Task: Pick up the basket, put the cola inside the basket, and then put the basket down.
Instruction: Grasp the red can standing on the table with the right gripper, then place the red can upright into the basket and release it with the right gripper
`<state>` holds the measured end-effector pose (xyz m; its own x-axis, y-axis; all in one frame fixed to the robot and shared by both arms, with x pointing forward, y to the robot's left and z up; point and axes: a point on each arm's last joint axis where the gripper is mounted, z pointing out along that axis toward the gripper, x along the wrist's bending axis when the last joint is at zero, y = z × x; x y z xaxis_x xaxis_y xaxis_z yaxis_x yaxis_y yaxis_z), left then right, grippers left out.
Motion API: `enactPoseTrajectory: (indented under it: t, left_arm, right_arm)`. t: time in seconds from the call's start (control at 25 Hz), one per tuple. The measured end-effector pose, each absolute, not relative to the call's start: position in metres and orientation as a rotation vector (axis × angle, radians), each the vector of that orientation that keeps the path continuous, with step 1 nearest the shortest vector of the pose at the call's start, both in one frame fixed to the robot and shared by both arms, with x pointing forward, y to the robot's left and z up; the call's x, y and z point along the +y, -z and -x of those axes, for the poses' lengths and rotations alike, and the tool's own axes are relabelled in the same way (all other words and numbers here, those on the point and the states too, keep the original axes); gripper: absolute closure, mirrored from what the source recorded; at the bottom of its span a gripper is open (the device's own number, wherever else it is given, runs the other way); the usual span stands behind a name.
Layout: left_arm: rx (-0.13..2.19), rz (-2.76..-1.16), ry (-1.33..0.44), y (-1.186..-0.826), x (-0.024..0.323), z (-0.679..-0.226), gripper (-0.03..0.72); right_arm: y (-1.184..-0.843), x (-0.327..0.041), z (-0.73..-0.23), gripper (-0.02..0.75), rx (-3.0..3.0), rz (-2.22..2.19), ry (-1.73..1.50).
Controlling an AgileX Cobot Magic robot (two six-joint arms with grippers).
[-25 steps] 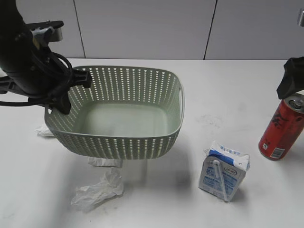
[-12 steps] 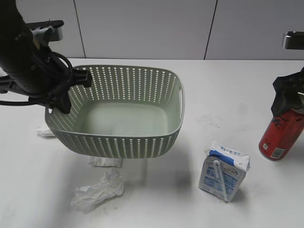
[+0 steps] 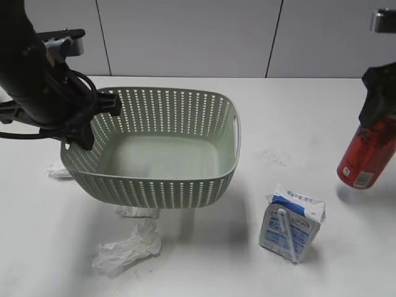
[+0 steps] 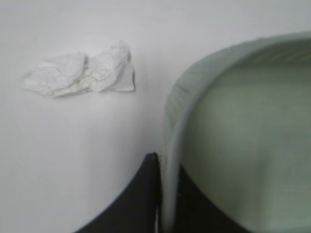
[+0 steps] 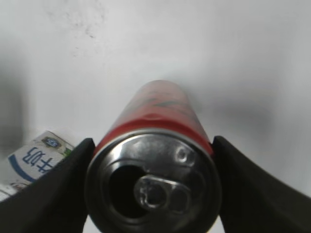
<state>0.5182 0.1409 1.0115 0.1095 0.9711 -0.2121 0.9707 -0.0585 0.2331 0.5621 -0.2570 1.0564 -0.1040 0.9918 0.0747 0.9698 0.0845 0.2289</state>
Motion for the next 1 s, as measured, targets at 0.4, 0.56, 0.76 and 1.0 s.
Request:
enactPoseTrajectory:
  t: [0.4, 0.56, 0.76, 1.0]
  left_arm:
    - [1.914, -2.089, 0.006, -1.002, 0.125, -0.548, 0.685]
    - [1.916, -2.088, 0.011, -1.000, 0.123, -0.551, 0.685]
    - [1.917, -2.087, 0.013, -1.000, 0.122, -0.551, 0.685]
    - [1.921, -2.085, 0.022, -1.000, 0.122, -0.551, 0.685]
  right_arm:
    - [-1.183, -0.129, -0.539, 0.229, 2.381, -1.428, -0.818]
    - [-1.174, -0.086, -0.532, 0.229, 2.490, -1.321, -0.825]
    - [-1.117, -0.050, -0.551, 0.229, 2.621, -1.324, -0.656]
    - [-1.052, -0.031, -0.573, 0.229, 2.733, -1.356, -0.458]
